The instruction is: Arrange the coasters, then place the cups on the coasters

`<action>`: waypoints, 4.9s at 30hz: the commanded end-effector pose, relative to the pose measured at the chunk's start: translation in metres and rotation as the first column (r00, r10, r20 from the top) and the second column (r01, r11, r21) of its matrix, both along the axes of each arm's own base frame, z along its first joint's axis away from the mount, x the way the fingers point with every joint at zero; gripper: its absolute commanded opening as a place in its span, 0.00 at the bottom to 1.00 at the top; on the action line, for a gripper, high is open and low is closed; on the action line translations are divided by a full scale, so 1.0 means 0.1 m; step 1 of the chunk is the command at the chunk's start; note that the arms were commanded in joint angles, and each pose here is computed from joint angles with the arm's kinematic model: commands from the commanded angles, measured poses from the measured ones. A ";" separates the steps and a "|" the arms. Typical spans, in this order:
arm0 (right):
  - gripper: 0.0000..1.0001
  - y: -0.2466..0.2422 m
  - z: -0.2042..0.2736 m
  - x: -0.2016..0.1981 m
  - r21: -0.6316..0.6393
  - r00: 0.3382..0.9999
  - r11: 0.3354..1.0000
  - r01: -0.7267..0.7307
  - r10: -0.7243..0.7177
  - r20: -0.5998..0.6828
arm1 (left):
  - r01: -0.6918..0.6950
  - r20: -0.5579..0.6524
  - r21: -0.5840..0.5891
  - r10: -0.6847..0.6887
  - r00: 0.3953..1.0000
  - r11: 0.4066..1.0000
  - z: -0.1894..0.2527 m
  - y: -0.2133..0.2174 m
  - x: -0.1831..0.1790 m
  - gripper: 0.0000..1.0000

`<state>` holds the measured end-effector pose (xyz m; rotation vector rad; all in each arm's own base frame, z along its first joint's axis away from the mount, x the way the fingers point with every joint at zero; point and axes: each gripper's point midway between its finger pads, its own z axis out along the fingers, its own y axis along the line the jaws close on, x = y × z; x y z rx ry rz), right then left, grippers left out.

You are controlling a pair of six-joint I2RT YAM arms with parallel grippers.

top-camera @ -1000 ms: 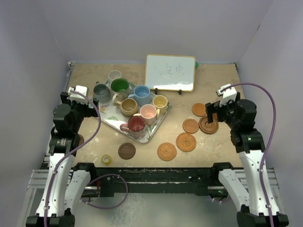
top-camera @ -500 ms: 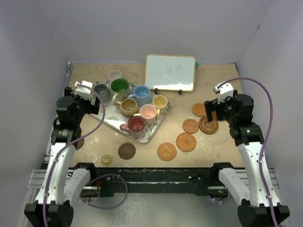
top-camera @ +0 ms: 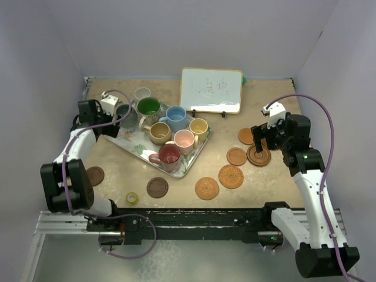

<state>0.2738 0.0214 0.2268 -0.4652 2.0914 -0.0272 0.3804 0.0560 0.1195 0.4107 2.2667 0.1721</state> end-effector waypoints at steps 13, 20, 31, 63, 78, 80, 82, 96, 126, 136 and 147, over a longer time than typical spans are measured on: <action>1.00 0.04 -0.08 0.04 -0.010 0.999 0.999 -0.032 0.032 -0.039 | 0.114 -0.140 -0.057 -0.121 0.983 0.992 -0.58 0.42 0.80 0.60; 1.00 0.02 -0.11 0.05 -0.020 0.999 0.999 -0.028 0.027 -0.044 | 0.122 -0.188 -0.093 -0.138 0.972 0.988 -0.84 0.44 0.90 0.44; 1.00 0.00 -0.14 0.06 -0.027 0.998 0.999 -0.021 0.019 -0.053 | 0.093 -0.271 -0.189 -0.143 0.952 0.978 -1.15 0.48 0.74 0.12; 1.00 0.02 -0.16 0.07 -0.028 0.998 0.999 -0.028 0.026 -0.065 | -0.304 -0.349 0.018 0.291 0.891 0.952 -1.50 2.03 -0.23 0.03; 1.00 0.07 -0.20 0.09 -0.024 0.995 0.999 -0.049 0.047 -0.083 | -0.527 -0.354 -0.096 0.466 0.811 0.845 -1.66 2.11 -0.61 0.03; 1.00 0.14 -0.19 0.12 -0.019 0.994 0.997 -0.072 0.070 -0.083 | -0.519 -0.365 -0.131 0.445 0.817 0.845 -1.69 2.01 -0.63 0.03; 1.00 0.27 -0.18 0.15 -0.017 0.990 0.993 -0.118 0.116 -0.082 | -0.503 -0.380 -0.170 0.415 0.827 0.847 -1.71 1.90 -0.62 0.03; 1.00 2.22 -0.51 0.31 0.073 0.777 0.779 -0.622 0.626 -0.059 | -0.381 -0.384 -0.298 0.256 0.887 0.875 -1.68 1.26 -0.46 0.03; 0.90 4.29 -1.48 -0.26 0.027 0.540 0.540 -0.841 0.842 0.003 | -0.293 -0.333 -0.297 0.190 0.924 0.909 -1.38 0.98 -0.28 0.21; 0.85 4.22 -1.73 -0.08 -0.055 0.600 0.598 -0.800 0.799 -0.039 | -0.295 -0.315 -0.280 0.203 0.927 0.914 -1.29 1.01 -0.28 0.29; 0.79 4.17 -1.77 0.27 -0.102 0.679 0.672 -0.733 0.732 -0.058 | -0.296 -0.314 -0.239 0.215 0.925 0.925 -1.27 1.08 -0.30 0.34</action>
